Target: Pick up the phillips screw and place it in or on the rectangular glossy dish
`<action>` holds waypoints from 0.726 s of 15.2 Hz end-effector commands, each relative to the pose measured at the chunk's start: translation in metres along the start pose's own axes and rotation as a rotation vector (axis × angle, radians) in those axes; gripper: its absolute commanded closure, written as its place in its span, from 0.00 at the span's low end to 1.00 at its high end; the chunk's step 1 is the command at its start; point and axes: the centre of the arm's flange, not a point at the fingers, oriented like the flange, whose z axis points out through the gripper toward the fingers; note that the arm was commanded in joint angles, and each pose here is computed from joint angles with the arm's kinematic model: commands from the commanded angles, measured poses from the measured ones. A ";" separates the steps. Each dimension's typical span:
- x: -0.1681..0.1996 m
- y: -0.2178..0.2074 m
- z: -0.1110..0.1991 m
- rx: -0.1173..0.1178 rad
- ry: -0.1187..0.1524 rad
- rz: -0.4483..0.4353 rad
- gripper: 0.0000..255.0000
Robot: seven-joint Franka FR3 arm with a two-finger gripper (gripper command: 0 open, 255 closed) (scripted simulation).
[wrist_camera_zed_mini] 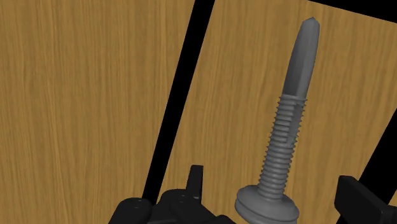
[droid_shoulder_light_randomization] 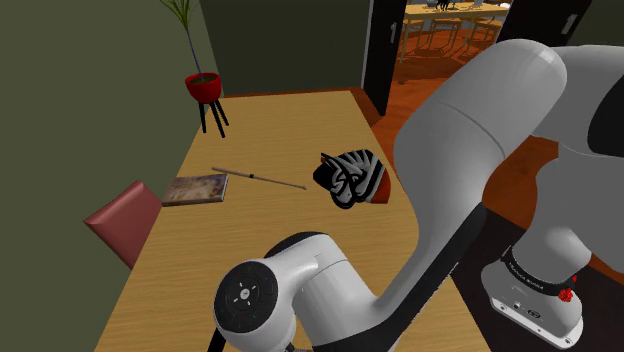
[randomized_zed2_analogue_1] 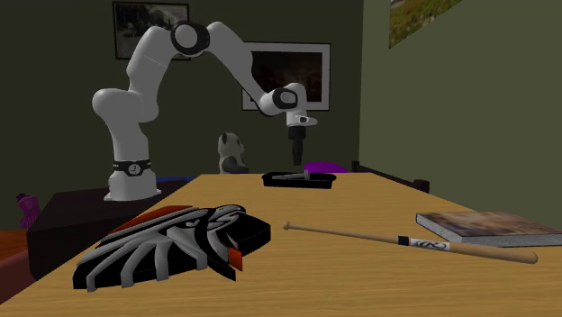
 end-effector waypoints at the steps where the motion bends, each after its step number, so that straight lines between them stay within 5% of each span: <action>1: 0.000 0.000 0.000 0.000 0.000 0.000 0.00; 6: 0.000 0.000 -0.050 0.000 0.000 0.000 0.00; 11: 0.000 0.000 -0.050 0.000 0.000 0.000 0.00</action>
